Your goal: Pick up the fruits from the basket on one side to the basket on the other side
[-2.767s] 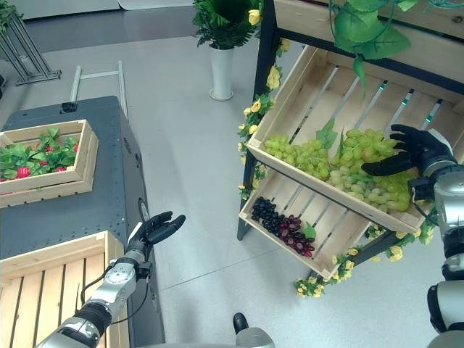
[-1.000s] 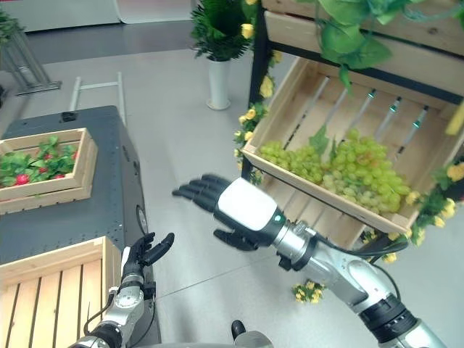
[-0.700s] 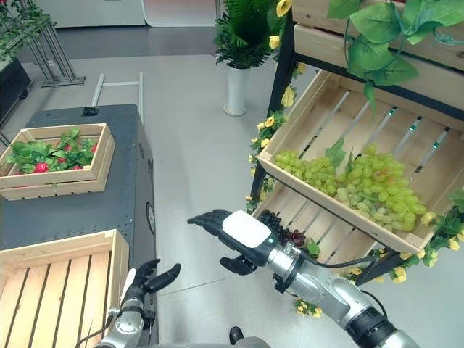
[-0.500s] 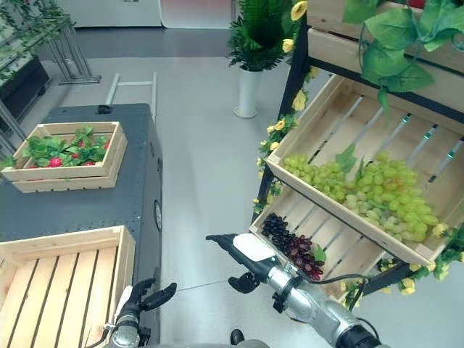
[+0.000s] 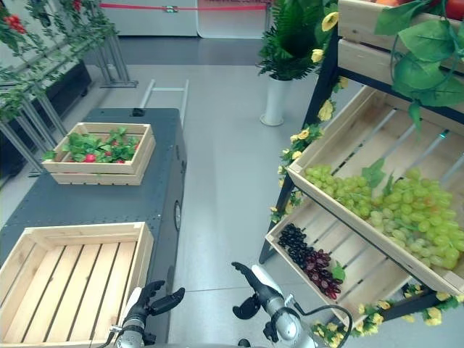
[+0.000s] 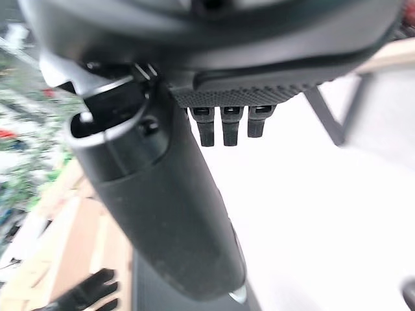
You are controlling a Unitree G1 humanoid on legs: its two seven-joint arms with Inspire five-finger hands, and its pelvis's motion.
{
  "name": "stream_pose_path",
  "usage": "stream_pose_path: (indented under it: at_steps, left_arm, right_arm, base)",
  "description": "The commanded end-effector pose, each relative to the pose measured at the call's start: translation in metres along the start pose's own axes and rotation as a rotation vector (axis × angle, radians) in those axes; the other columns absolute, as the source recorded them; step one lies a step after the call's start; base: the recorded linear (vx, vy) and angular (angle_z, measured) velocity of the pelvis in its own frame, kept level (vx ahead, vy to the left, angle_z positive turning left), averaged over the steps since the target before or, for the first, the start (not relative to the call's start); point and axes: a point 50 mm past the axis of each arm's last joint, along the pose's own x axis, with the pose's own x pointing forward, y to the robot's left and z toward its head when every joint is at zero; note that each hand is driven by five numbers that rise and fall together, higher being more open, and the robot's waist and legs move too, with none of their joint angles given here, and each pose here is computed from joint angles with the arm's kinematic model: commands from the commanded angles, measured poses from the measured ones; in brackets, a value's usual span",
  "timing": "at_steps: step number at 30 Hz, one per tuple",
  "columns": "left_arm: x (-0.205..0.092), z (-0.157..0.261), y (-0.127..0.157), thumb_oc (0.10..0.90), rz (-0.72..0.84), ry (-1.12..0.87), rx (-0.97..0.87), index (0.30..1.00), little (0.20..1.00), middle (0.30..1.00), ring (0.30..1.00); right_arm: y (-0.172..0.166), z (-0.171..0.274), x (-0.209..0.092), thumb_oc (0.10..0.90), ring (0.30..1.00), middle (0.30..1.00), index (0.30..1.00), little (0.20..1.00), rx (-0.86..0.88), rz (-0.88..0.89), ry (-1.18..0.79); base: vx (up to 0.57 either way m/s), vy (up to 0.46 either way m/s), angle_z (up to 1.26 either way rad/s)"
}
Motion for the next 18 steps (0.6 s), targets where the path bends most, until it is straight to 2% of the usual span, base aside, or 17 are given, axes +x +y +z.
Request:
stream_pose_path:
  at_steps: [1, 5, 9, 18]
  left_arm:
    - [0.014, 0.037, -0.006, 0.8, -0.212, -0.149, 0.005, 0.9, 0.9, 0.9, 0.9]
    - [0.007, 0.03, -0.019, 0.8, -0.391, -0.148, 0.09, 0.9, 0.9, 0.9, 0.9]
    - [0.009, 0.036, -0.015, 0.8, -0.399, -0.185, 0.099, 0.9, 0.9, 0.9, 0.9]
    - [0.008, 0.049, -0.018, 0.8, -0.44, -0.279, 0.133, 0.9, 0.9, 0.9, 0.9]
  right_arm:
    - [-0.017, 0.007, 0.016, 0.8, 0.9, 0.9, 0.9, 0.9, 0.096, -0.041, 0.015]
    - [-0.008, -0.018, 0.011, 0.8, 0.9, 0.9, 0.9, 0.9, 0.126, 0.016, 0.161]
    - [-0.004, -0.032, 0.007, 0.8, 0.9, 0.9, 0.9, 0.9, 0.143, 0.052, 0.268]
    - [-0.005, -0.043, 0.002, 0.8, 0.9, 0.9, 0.9, 0.9, 0.122, 0.046, 0.332]
  base:
    - [0.01, -0.018, 0.13]
    - [0.02, -0.009, 0.2]
    - [0.03, -0.004, 0.08]
    - [0.01, -0.009, 0.09]
